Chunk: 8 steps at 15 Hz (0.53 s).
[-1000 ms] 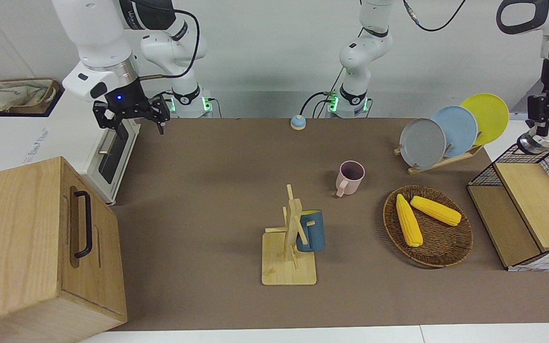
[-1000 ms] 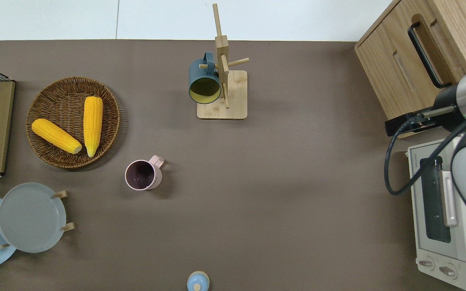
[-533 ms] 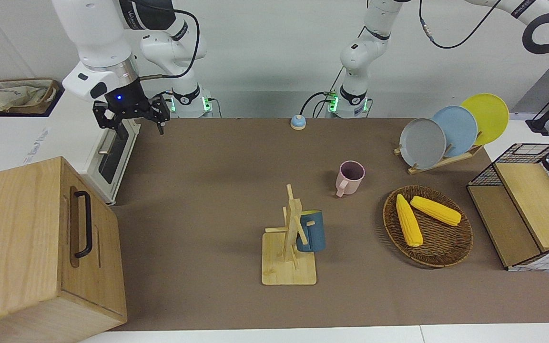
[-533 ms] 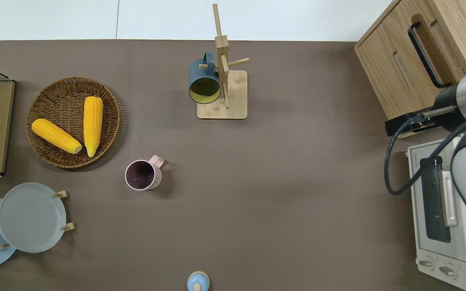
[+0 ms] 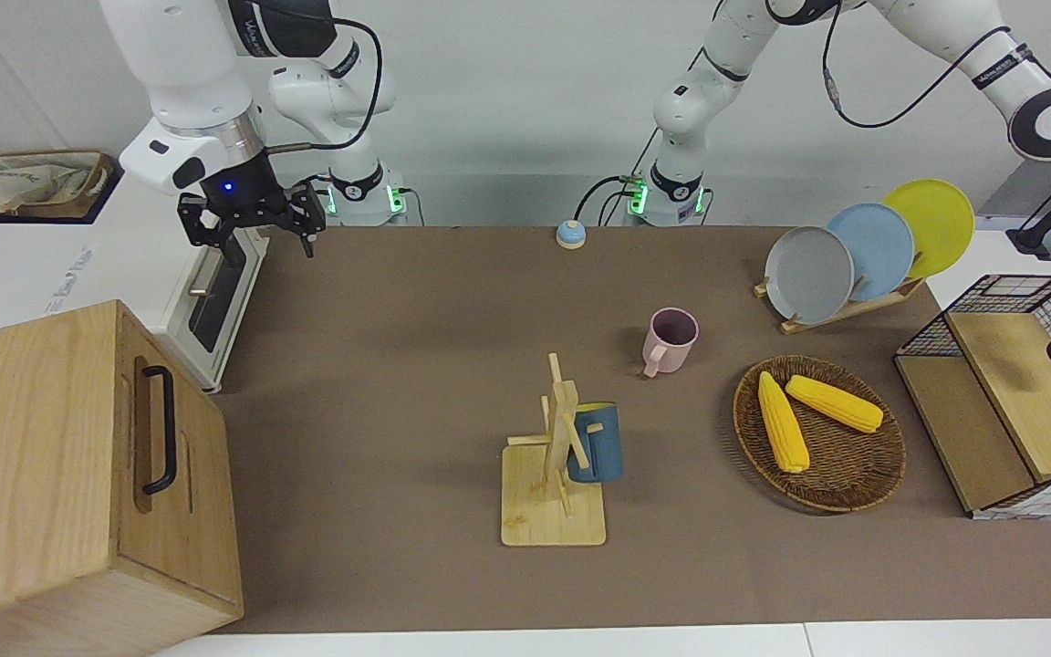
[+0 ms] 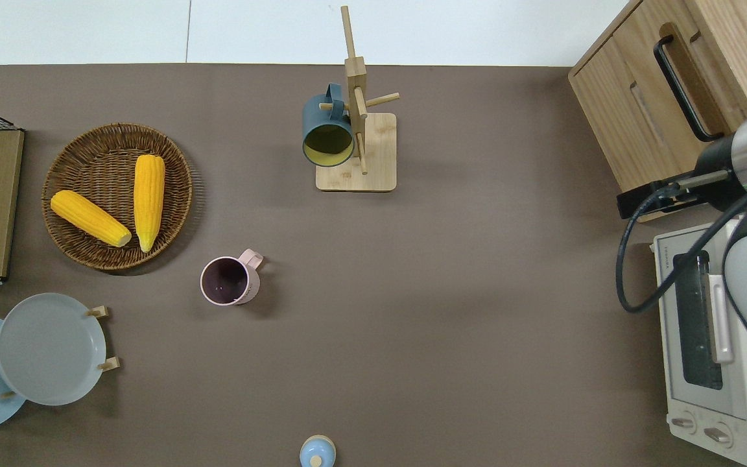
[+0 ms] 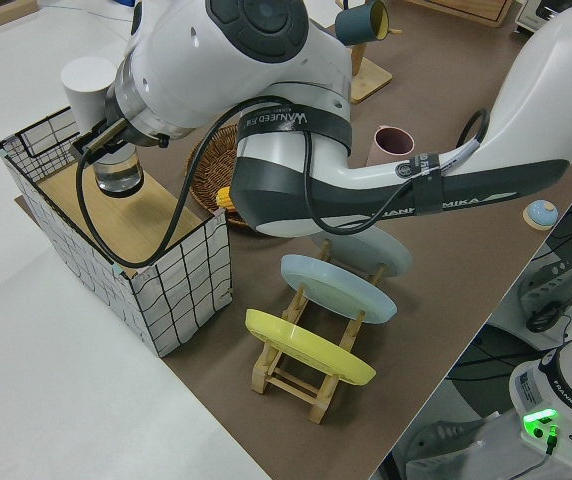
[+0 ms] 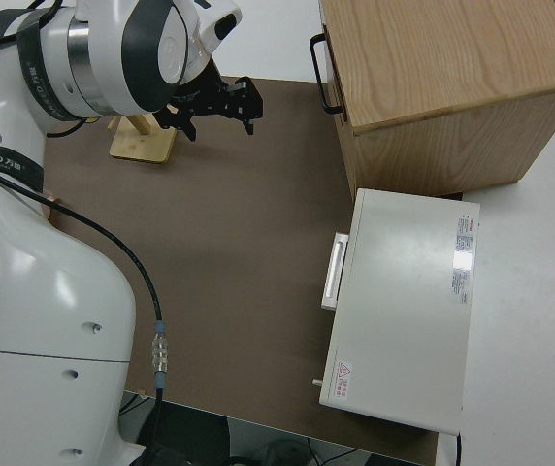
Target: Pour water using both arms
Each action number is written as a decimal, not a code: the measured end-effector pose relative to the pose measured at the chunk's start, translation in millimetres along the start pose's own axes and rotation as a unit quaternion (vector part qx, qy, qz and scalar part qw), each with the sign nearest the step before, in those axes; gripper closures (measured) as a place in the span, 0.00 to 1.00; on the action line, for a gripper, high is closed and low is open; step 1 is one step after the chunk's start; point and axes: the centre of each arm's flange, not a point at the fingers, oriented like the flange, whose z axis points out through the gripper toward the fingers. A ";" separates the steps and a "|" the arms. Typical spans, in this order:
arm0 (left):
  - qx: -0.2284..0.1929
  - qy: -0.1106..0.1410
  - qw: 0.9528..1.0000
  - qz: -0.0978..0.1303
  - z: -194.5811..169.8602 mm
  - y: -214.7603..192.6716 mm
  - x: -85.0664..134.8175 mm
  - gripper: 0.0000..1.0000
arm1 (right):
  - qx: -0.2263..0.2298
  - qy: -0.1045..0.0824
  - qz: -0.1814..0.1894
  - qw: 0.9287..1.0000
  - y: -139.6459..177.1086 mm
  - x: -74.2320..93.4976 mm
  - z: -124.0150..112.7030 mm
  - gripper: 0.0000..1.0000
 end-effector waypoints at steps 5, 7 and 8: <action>0.001 0.001 1.000 -0.001 22.8 -7.0 -10.3 0.37 | 0.000 0.000 0.000 1.000 0.0 0.0 0.0 0.01; 0.001 0.000 1.000 0.000 30.0 -7.9 -13.3 0.37 | 0.000 0.000 0.000 1.000 0.0 0.0 0.0 0.01; 0.000 -0.001 1.000 0.002 35.2 -8.3 -15.8 0.37 | 0.000 0.000 0.000 1.000 0.0 0.0 0.0 0.01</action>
